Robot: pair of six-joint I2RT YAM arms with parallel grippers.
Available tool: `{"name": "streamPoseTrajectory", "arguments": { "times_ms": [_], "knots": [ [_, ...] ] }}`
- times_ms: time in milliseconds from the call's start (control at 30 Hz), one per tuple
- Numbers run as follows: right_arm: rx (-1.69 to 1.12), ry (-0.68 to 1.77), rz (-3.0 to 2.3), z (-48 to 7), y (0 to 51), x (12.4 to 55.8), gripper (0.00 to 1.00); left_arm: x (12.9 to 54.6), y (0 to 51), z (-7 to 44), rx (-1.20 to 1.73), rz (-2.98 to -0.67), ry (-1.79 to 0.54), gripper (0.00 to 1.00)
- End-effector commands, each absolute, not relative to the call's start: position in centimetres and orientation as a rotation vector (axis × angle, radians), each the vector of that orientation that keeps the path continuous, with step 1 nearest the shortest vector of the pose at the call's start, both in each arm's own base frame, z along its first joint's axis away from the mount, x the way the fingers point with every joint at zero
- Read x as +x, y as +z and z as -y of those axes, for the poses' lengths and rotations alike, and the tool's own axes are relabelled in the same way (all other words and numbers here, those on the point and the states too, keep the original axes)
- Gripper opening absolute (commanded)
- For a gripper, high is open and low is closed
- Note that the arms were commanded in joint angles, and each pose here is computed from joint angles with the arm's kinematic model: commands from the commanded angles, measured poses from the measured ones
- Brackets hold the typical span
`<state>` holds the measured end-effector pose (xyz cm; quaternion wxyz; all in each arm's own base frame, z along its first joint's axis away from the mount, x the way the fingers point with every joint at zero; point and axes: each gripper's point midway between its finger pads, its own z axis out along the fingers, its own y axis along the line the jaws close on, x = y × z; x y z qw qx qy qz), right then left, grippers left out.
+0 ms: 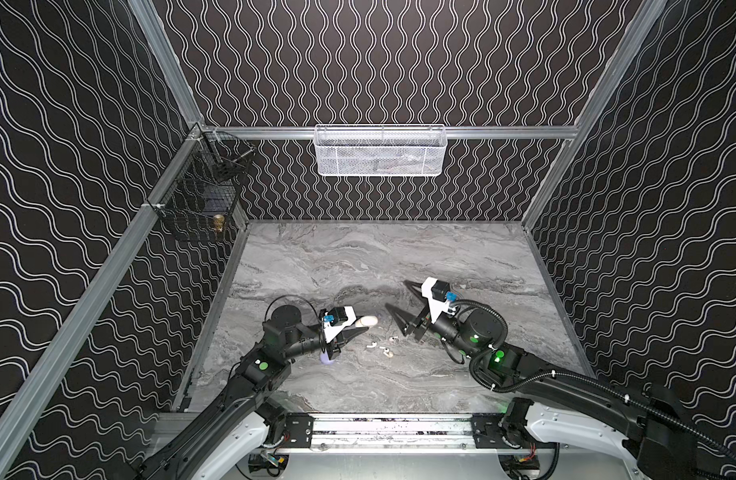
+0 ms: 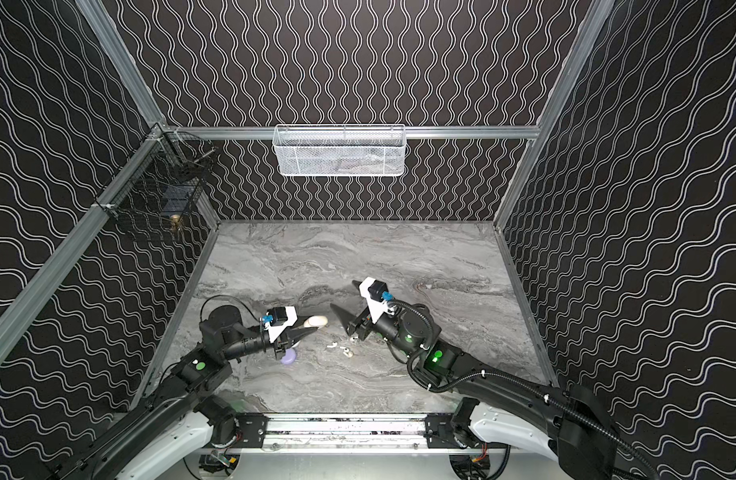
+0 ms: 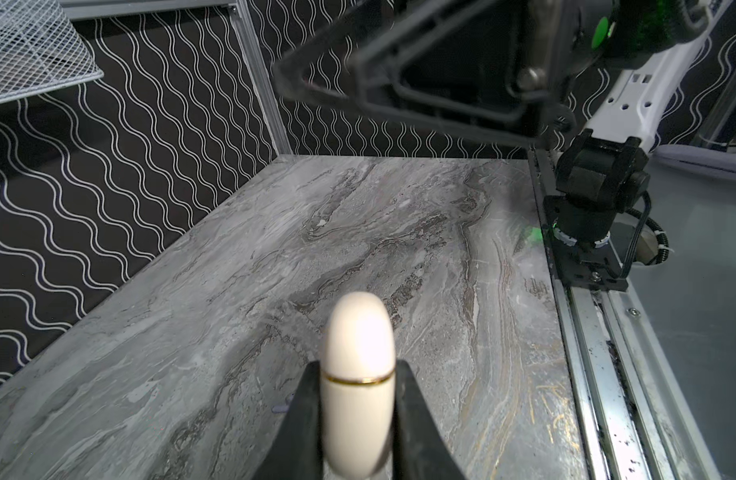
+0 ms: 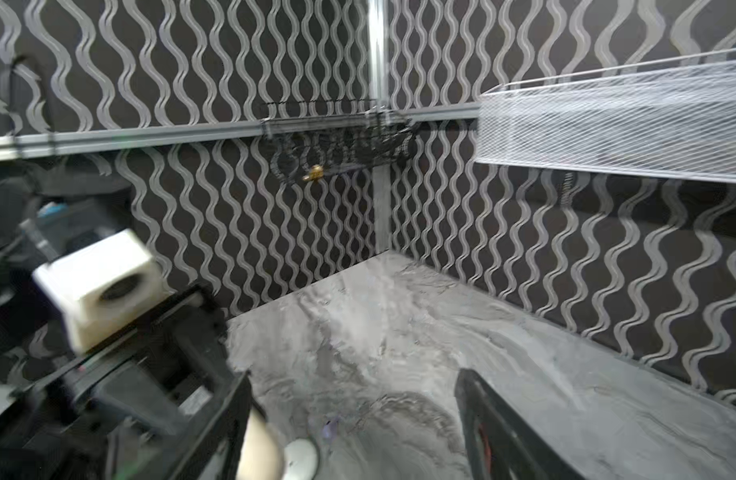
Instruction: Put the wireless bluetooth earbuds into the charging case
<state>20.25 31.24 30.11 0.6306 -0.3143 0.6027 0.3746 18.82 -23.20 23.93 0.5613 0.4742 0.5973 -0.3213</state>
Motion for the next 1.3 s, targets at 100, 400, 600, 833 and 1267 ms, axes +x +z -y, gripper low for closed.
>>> {"name": "streamPoseTrajectory", "arguments": {
  "times_ms": [100,400,600,833,1267],
  "knots": [
    [-0.872,0.964,-1.427,-32.6,27.2,16.7,0.81,17.3,27.0,25.0,1.157,-1.277,-0.957,0.0],
    [-0.858,0.836,-1.509,-33.3,26.4,19.1,0.79,15.7,28.4,24.7,1.174,-1.176,-0.972,0.0],
    [-0.854,0.823,-1.5,-34.0,27.2,19.7,0.74,15.7,28.0,24.9,1.196,-1.193,-0.975,0.0],
    [-0.84,0.835,-1.468,-32.6,27.9,18.8,0.74,16.0,27.7,24.7,1.19,-1.209,-0.942,0.0],
    [-0.825,0.819,-1.46,-32.8,28.6,19.3,0.72,15.3,27.5,25.0,1.224,-1.202,-0.95,0.0]
  ]
}}
